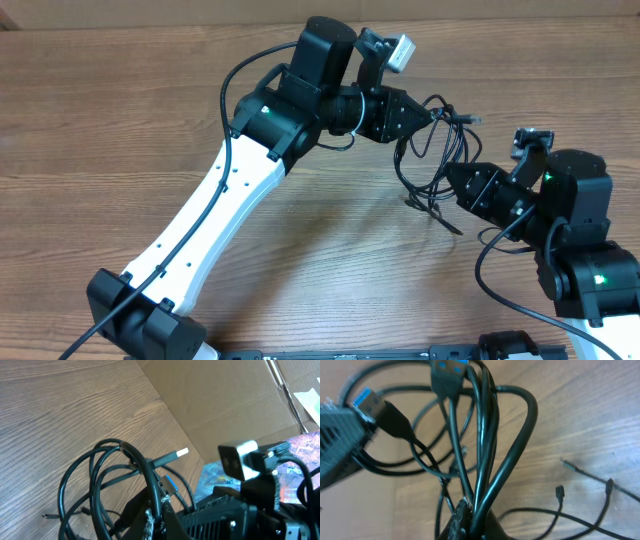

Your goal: Untangle cables

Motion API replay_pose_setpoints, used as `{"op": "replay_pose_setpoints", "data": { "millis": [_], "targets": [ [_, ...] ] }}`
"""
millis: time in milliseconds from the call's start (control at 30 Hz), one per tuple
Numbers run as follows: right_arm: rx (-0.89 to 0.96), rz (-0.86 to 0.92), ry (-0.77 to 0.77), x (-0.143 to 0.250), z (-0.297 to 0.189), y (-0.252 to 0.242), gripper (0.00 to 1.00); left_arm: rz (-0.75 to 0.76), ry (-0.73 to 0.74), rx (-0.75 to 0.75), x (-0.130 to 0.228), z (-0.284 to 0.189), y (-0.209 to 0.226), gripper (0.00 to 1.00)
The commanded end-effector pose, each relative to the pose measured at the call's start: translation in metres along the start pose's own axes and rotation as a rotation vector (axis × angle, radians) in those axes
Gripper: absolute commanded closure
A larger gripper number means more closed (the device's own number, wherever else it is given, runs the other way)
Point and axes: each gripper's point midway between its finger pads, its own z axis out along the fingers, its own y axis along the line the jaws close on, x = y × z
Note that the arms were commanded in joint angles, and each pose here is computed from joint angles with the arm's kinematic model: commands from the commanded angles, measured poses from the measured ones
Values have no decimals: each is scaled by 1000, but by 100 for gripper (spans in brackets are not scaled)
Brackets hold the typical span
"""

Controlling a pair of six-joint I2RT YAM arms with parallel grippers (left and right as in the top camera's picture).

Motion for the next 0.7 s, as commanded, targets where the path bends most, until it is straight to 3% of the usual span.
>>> {"op": "replay_pose_setpoints", "data": {
  "millis": [0, 167, 667],
  "targets": [
    [-44, -64, 8, 1, -12, 15, 96, 37, -38, 27, -9, -6, -20, 96],
    [30, -83, 78, 18, -11, -4, 96, 29, -96, 63, -25, -7, -30, 96],
    [504, 4, 192, 47, -24, -96, 96, 55, -217, 140, -57, -17, -50, 96]
  ]
}}
